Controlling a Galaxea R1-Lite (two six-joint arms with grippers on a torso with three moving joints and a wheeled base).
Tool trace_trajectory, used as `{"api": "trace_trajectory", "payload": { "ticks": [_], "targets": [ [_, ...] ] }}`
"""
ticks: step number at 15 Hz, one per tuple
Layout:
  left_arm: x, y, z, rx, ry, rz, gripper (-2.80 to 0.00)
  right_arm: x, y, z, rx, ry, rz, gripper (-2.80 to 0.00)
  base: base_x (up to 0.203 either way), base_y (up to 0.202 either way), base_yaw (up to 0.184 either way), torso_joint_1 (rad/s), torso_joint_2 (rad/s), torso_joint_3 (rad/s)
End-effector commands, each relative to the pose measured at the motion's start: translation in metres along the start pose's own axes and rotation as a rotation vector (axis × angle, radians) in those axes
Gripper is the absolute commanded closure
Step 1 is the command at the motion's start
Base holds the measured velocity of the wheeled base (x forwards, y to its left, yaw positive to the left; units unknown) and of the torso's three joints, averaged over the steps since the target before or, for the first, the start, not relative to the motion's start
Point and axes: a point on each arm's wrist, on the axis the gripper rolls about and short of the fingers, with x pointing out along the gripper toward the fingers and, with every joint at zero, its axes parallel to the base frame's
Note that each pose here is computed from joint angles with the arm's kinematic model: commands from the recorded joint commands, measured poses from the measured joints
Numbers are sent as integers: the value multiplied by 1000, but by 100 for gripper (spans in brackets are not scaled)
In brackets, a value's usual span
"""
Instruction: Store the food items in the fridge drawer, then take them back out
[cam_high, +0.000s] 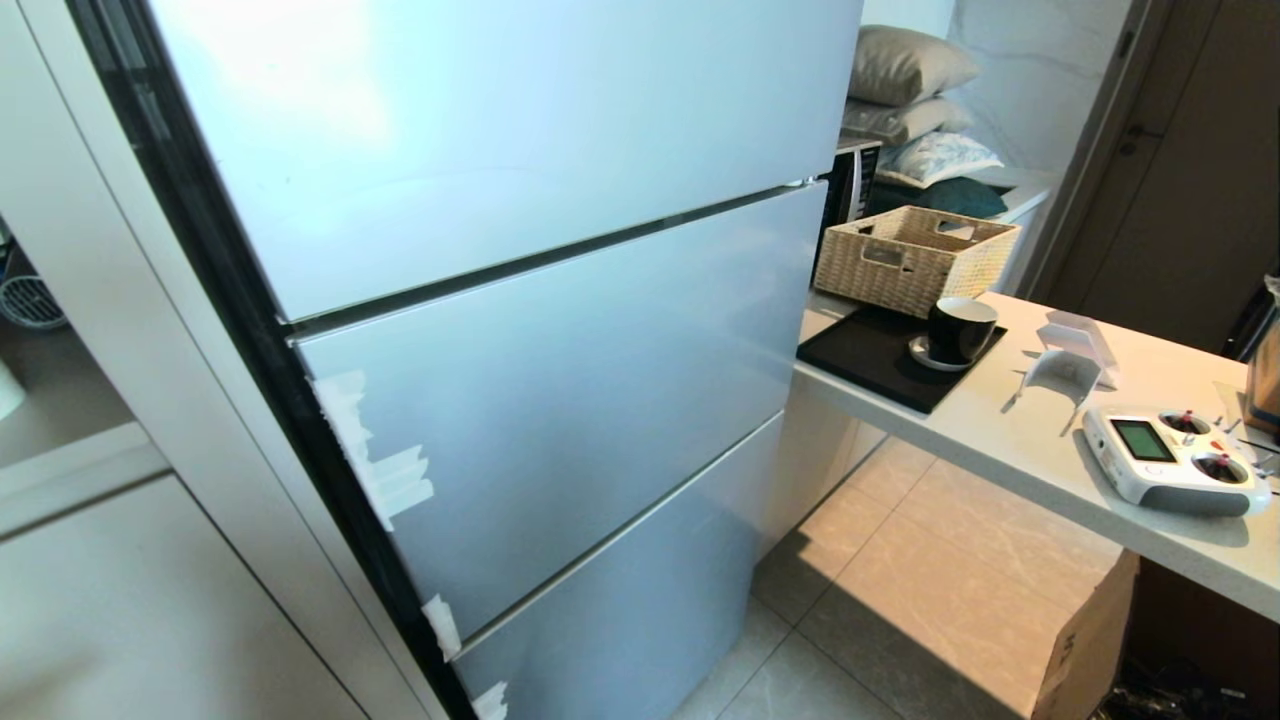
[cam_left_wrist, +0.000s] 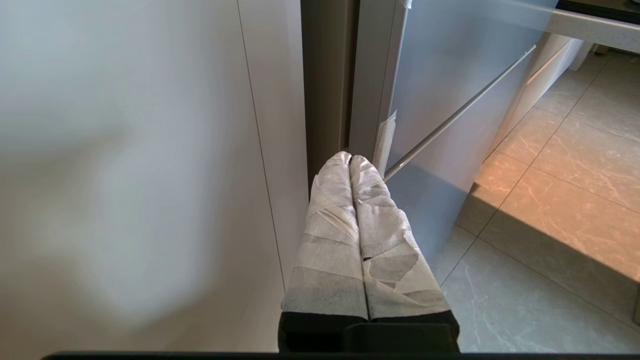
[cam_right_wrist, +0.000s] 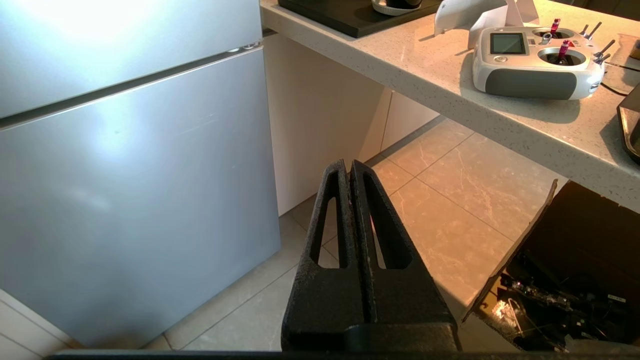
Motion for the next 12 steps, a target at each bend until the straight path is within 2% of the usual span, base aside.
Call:
{"api": "trace_trajectory", "payload": {
  "ticks": [1, 2, 4, 5, 6, 8, 10, 12],
  "targets": [
    [0, 0, 0, -5, -1, 0, 0, 0, 0, 0, 0, 0, 0, 0, 0, 0, 0, 0, 0, 0],
    [0, 0, 1, 3, -9, 1, 0, 0, 0, 0, 1, 0, 0, 0, 0, 0, 0, 0, 0, 0],
    [-9, 0, 30, -3, -131, -11, 0, 0, 0, 0, 0, 0, 0, 0, 0, 0, 0, 0, 0, 0],
    [-11, -1, 43, -15, -144, -55, 0, 0, 0, 0, 0, 0, 0, 0, 0, 0, 0, 0, 0, 0],
    [-6, -2, 48, -50, -83, -105, 0, 0, 0, 0, 0, 0, 0, 0, 0, 0, 0, 0, 0, 0],
    [12, -4, 65, -197, 51, -170, 0, 0, 0, 0, 0, 0, 0, 0, 0, 0, 0, 0, 0, 0],
    [40, -5, 85, -345, 173, -210, 0, 0, 0, 0, 0, 0, 0, 0, 0, 0, 0, 0, 0, 0],
    [77, -7, 95, -468, 282, -224, 0, 0, 0, 0, 0, 0, 0, 0, 0, 0, 0, 0, 0, 0]
  ]
}}
